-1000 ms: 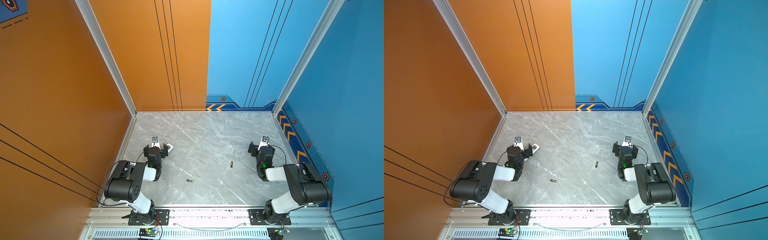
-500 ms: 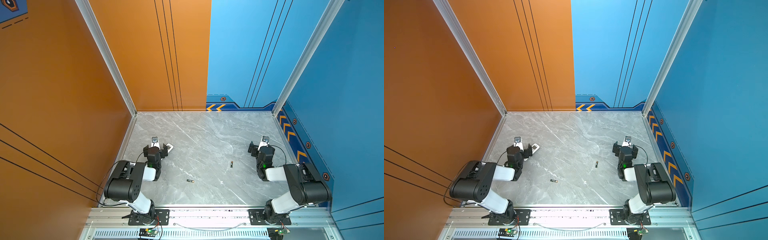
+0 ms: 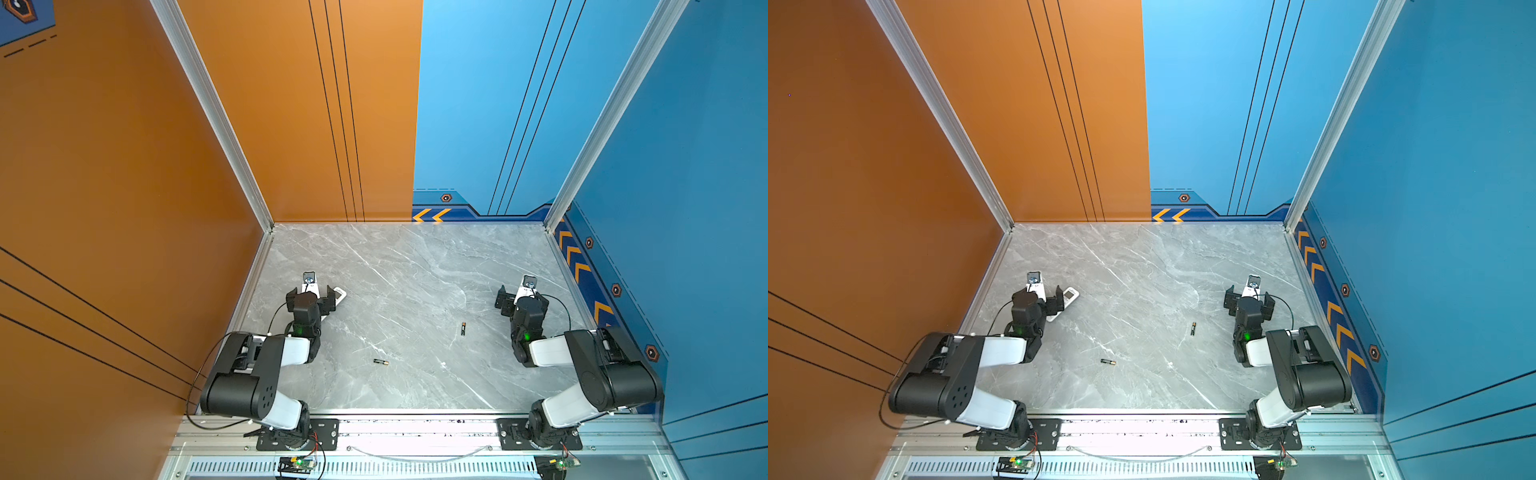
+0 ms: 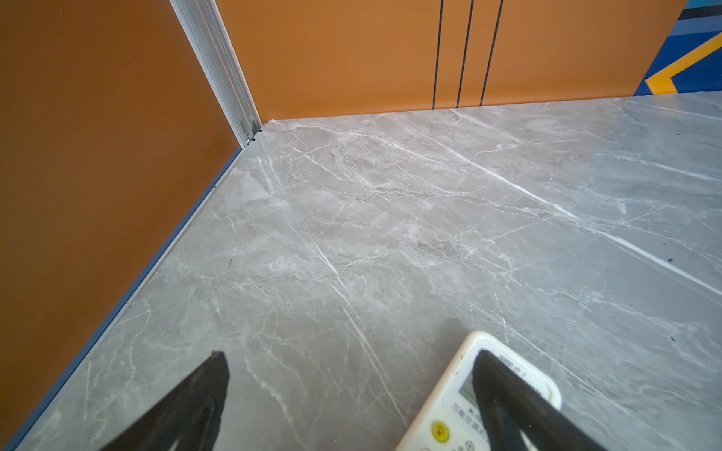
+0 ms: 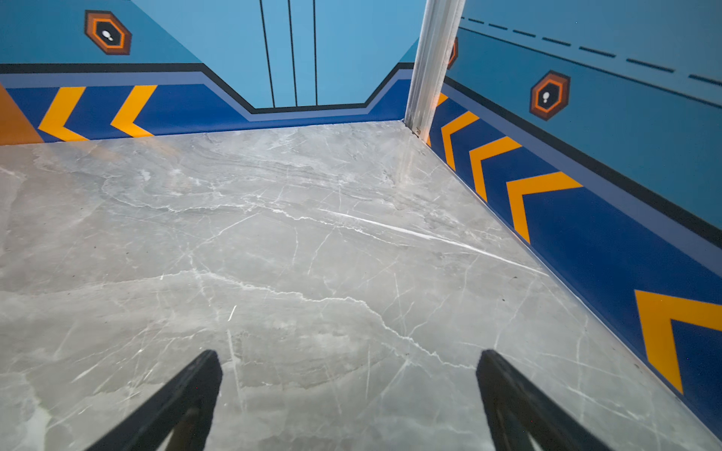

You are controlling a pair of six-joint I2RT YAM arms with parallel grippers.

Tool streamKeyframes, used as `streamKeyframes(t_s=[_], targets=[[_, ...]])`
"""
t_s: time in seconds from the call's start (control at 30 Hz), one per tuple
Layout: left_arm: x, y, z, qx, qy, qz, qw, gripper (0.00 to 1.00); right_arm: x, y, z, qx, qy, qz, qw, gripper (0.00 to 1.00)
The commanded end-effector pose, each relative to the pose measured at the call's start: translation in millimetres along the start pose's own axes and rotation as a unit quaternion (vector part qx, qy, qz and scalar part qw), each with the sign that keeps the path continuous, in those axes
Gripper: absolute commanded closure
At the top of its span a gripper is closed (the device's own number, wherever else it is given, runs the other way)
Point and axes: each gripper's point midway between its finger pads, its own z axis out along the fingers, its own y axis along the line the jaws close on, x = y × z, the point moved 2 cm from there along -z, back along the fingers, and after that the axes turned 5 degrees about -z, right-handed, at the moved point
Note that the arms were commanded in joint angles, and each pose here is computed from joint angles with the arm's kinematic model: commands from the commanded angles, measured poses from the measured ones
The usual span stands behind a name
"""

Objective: Load the batteries into the remote control

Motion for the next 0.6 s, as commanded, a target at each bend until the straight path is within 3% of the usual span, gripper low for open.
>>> streamKeyframes(t_s=[0.0,0.13,0.3,0.43,0.57], targets=[[-10,-3,-3,-0.002,0.022,0.007,1.000,0.02,-21,-4,-11,0.029,-0.024,-0.016,0.999,0.00],[-14,-8,-12,-0.001,0.028,0.021,0.999,0.02,-51,6,-22,0.034,-0.002,-0.070,0.997,0.00],[-22,-14,-29,0.003,0.039,0.029,0.999,0.02,-72,12,-43,0.021,-0.005,-0.051,0.998,0.00],[-38,-12,-48,-0.035,0.056,-0.020,0.998,0.02,-89,11,-58,0.023,0.036,-0.024,0.999,0.00],[-51,-20,-66,-0.024,0.111,-0.053,0.992,0.02,-97,27,-73,-0.042,0.067,0.007,0.997,0.00]])
